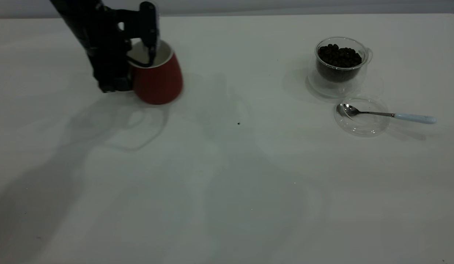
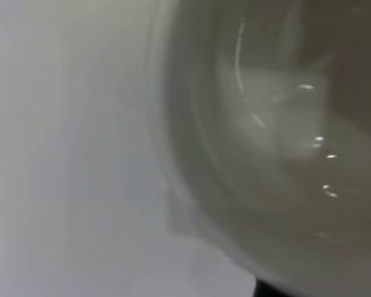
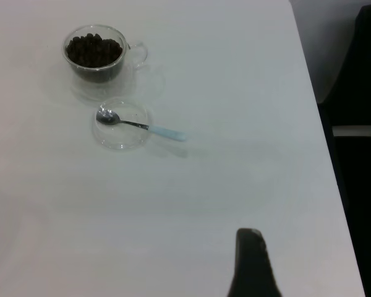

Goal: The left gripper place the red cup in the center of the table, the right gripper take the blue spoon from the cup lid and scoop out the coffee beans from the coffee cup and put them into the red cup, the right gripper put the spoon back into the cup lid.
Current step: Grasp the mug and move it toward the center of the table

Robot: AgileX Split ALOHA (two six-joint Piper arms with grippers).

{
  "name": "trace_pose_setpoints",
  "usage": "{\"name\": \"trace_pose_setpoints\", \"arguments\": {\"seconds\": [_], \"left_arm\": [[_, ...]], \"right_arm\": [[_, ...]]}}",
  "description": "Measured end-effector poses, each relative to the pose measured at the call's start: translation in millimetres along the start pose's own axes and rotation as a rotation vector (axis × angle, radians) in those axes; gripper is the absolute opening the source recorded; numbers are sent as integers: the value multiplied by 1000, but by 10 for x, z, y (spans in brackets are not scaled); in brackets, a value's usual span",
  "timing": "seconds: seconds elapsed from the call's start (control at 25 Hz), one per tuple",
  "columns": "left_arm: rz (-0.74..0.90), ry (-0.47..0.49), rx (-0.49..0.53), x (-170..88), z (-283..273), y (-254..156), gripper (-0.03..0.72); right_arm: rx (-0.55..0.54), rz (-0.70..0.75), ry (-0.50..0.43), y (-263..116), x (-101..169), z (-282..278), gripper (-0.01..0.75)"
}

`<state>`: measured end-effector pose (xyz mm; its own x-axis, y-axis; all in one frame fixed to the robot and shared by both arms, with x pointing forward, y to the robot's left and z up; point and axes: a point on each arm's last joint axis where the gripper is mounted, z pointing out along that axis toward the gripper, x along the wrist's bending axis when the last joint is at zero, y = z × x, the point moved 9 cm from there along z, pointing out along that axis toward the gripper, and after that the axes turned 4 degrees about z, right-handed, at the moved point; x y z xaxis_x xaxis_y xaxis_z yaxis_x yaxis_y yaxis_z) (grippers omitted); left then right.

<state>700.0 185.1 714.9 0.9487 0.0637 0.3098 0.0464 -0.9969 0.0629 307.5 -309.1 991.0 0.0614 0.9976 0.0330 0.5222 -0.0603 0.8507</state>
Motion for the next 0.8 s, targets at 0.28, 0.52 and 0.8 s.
{"name": "trace_pose_setpoints", "arguments": {"seconds": [0.28, 0.52, 0.8], "left_arm": [[-78, -31, -42, -102, 38, 170, 446], [-82, -38, -61, -155, 31, 319, 446], [-108, -18, -94, -142, 23, 446, 446]], "right_arm": [[0, 0, 0, 0, 0, 0, 550], [0, 0, 0, 0, 0, 0, 550], [0, 0, 0, 0, 0, 0, 550]]}}
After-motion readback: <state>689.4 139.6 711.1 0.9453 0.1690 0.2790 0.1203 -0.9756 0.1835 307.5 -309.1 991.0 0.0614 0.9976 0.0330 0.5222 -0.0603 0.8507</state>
